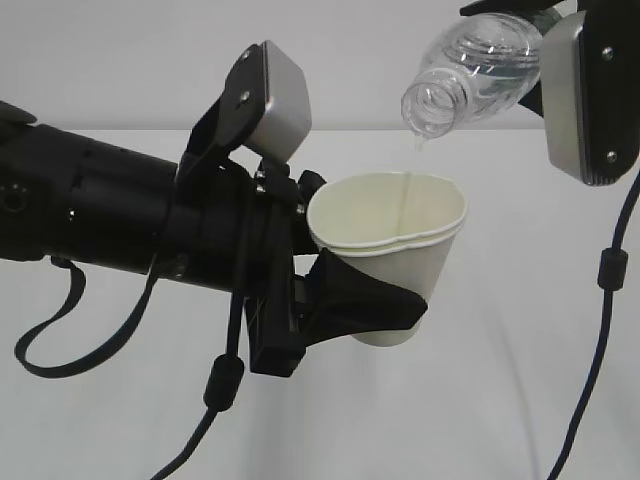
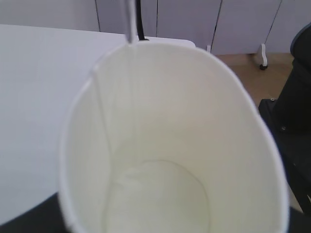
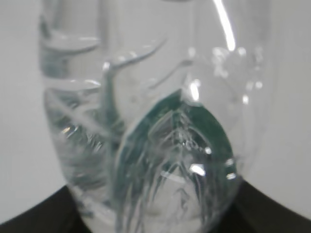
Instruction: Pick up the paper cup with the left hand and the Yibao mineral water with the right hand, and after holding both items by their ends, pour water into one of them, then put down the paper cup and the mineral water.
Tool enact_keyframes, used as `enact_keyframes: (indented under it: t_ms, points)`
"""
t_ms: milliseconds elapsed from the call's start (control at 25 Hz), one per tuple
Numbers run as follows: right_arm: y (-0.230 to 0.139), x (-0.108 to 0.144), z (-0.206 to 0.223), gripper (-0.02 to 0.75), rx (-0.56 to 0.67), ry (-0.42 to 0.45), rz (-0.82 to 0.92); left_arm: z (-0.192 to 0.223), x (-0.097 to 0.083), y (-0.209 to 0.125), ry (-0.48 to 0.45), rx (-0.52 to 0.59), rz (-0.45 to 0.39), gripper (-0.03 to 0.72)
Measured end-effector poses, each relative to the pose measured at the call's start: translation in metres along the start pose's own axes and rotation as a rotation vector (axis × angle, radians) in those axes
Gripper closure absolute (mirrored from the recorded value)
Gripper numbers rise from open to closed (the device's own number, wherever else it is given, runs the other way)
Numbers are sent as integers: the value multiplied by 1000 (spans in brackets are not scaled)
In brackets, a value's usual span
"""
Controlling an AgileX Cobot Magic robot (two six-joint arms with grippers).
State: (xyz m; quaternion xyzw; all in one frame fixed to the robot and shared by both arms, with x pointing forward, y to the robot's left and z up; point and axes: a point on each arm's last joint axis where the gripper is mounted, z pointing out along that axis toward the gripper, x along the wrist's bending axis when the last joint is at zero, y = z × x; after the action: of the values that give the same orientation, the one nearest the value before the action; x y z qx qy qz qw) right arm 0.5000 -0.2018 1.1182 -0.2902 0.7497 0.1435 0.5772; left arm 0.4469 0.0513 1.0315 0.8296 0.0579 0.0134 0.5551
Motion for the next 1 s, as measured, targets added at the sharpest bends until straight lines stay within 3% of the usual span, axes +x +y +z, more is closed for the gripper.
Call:
enact_keyframes:
  t_ms: [1000]
  points:
    - [0, 0, 0, 333, -4, 0, 0, 0, 1, -1, 16, 8, 2, 267]
